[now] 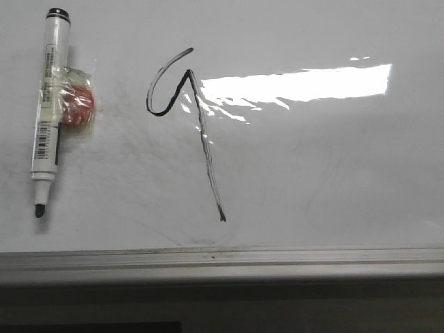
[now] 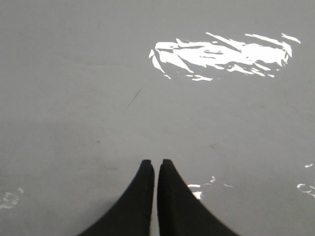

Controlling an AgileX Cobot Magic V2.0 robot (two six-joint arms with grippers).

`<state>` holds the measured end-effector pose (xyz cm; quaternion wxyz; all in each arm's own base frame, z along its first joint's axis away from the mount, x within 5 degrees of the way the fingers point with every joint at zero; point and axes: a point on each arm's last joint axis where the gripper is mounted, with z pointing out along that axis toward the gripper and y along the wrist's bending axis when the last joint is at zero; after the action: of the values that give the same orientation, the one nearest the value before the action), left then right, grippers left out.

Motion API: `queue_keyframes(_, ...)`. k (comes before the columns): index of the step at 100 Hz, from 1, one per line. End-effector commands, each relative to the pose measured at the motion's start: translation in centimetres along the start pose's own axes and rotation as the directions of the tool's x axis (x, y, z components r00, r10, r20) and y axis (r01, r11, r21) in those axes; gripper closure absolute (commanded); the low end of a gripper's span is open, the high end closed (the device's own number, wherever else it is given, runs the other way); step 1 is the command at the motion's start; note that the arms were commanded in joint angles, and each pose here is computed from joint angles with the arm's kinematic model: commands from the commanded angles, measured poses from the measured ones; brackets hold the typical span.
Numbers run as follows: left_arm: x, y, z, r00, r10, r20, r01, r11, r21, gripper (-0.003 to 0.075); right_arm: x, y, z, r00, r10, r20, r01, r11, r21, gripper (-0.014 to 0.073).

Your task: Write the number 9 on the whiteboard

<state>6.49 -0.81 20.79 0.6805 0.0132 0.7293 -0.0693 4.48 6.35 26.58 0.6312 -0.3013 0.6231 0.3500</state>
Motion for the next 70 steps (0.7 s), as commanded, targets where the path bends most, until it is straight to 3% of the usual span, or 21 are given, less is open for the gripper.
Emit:
queue_keyframes(1,-0.9,0.2,-0.3,0.993,0.011,0.114,-0.009,1.0,-0.02,0.0741,-1.5,0.2,0.0,0.995,-0.012,0.097,0.014,1.0,-0.018,0.0658)
queue_keyframes(22,0.8,0.4,-1.0,0.986,0.123,0.111,-0.116,0.991,-0.066,0.0741,-1.5,0.2,0.0,0.995,-0.012,0.097,0.014,1.0,-0.018,0.0658)
queue_keyframes(40,1.1,0.5,-1.0,0.995,0.05,0.082,-0.044,0.997,-0.07,0.0741,-1.5,0.2,0.0,0.995,-0.012,0.097,0.014,1.0,-0.018,0.0658)
queue_keyframes(70,2.8,0.8,-1.0,0.995,-0.005,-0.103,-0.005,0.995,-0.095,0.0741,-1.5,0.2,0.0,0.995,-0.012,0.097,0.014,1.0,-0.018,0.0658)
